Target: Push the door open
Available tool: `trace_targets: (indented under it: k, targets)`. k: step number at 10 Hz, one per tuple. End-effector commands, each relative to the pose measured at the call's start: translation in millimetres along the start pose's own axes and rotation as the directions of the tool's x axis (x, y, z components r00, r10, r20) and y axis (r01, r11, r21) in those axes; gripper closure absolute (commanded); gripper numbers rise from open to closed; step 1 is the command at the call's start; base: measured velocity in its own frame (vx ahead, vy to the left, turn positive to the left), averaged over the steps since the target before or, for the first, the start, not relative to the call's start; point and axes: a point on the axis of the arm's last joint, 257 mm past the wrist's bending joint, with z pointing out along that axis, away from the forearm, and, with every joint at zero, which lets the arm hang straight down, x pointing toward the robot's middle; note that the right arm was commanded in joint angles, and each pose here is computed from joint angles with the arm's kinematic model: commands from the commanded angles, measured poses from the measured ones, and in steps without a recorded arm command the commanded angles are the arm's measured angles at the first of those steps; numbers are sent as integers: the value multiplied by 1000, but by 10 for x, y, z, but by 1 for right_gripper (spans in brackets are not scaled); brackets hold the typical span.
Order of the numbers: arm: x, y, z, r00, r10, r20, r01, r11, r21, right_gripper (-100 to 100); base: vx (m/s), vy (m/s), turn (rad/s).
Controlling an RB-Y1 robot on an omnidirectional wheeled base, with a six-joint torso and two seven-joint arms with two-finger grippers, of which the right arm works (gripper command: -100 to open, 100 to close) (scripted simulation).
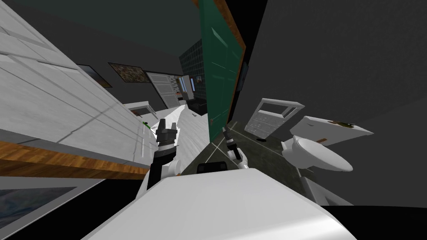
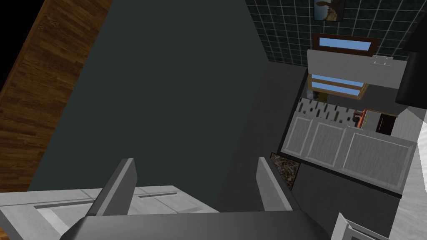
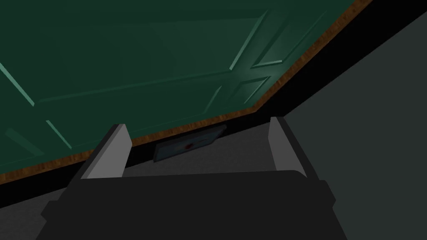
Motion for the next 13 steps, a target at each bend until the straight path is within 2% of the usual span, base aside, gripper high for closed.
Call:
trace_targets:
  k: [1,6,9,13]
  targets:
    - [59,-140,-14,1000,11,-19,-10,1000,25,-100,93,-59,56]
    - [282,-552,-84,996,44,-74,-36,994,103,-100,82,-71,63]
    - [372,-710,-124,994,58,-95,-45,990,135,-100,79,-63,47]
    - [549,-990,-210,987,88,-134,-61,979,196,-100,68,-56,57]
